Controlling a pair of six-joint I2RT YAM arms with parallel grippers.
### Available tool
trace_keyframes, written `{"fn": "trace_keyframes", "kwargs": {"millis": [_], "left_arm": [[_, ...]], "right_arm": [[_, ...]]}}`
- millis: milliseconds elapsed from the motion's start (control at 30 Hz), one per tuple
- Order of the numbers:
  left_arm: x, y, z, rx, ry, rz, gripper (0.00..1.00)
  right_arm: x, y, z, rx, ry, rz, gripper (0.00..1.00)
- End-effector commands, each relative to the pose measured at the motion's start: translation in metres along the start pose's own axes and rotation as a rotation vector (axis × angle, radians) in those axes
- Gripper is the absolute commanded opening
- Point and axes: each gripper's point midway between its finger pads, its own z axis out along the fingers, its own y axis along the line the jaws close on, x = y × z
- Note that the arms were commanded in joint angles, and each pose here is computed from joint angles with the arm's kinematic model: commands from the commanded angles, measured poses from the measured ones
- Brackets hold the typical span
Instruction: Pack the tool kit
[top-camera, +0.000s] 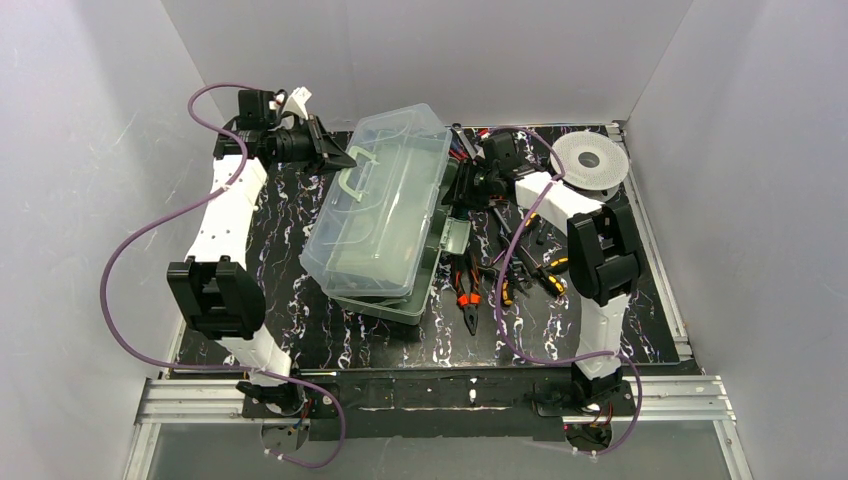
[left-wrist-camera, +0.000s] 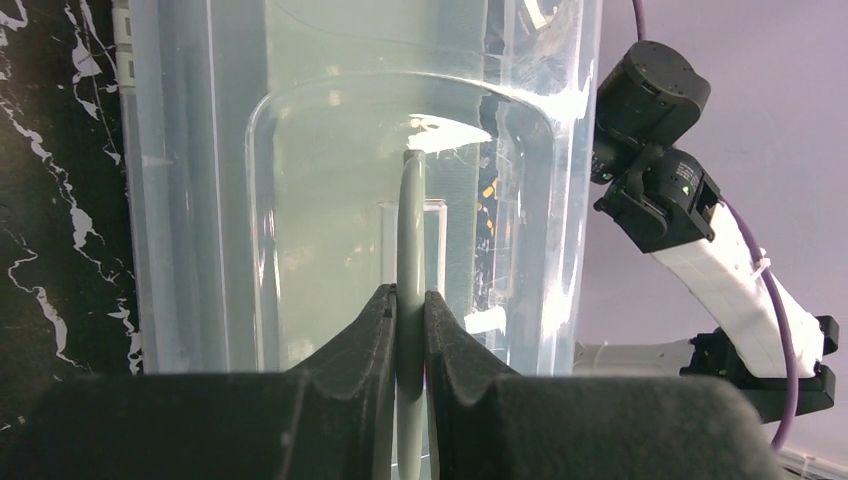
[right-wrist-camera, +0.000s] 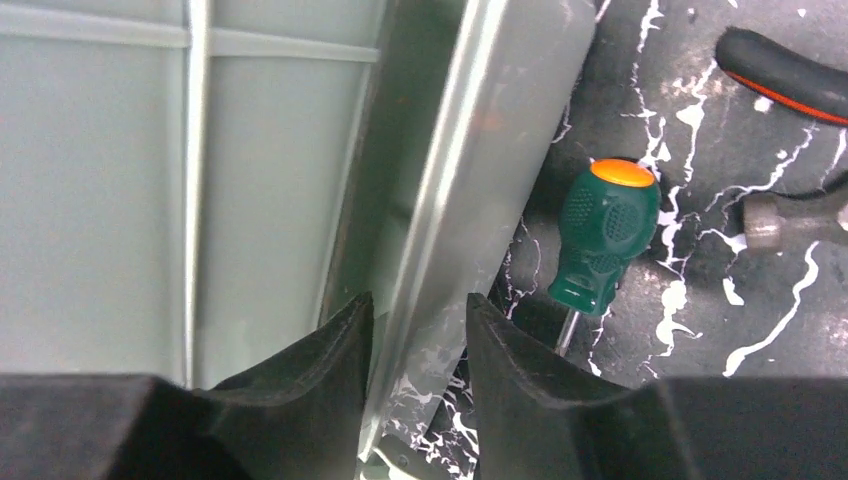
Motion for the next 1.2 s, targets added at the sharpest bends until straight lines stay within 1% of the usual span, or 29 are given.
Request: {"fn": "trace_keyframes", "kwargs": {"millis": [0,100,167,200,400,533,900,1133,1167], "left_arm": [[-0.016,0.001,-0.035,-0.040,-0.114,0.033,0.00],[-0.024,0.014,-0.043,-0.085,-0.165,0.027,0.00],[-0.029,0.022,-0.049,-0.114,-0.198,0.020,0.00],[-0.032,0.025,-0.053,-0.127,-0.213,0.017,0.00],[-0.057,0.052,-0.071,-0.200,-0.305,-0.034,0.00],[-0.073,0.072,-0.080,-0.227,-0.332,-0.072,0.00],[-0.103,0.149,-0.087,-0.248,-0.325,-0.217,0.00],[-0.102,0.200,-0.098,-0.266,-0.332,-0.335,0.00],[-0.100,0.208,-0.101,-0.279,-0.336,-0.353,0.04]], "right_arm": [[-0.009,0.008,-0.005,-0.051,-0.035,-0.072,0.36],[-0.011,0.006,-0.008,-0.040,-0.039,-0.087,0.18],[-0.011,0.004,-0.009,-0.035,-0.044,-0.094,0.10],[-0.011,0.003,-0.010,-0.032,-0.047,-0.096,0.09],[-0.007,-0.003,-0.009,-0.044,-0.072,-0.114,0.08],[-0.004,-0.007,-0.005,-0.049,-0.068,-0.125,0.07],[0.000,-0.001,-0.005,-0.116,-0.068,-0.127,0.06],[-0.003,-0.003,-0.010,-0.132,-0.080,-0.117,0.07],[-0.002,-0.003,-0.010,-0.136,-0.078,-0.117,0.07]]}}
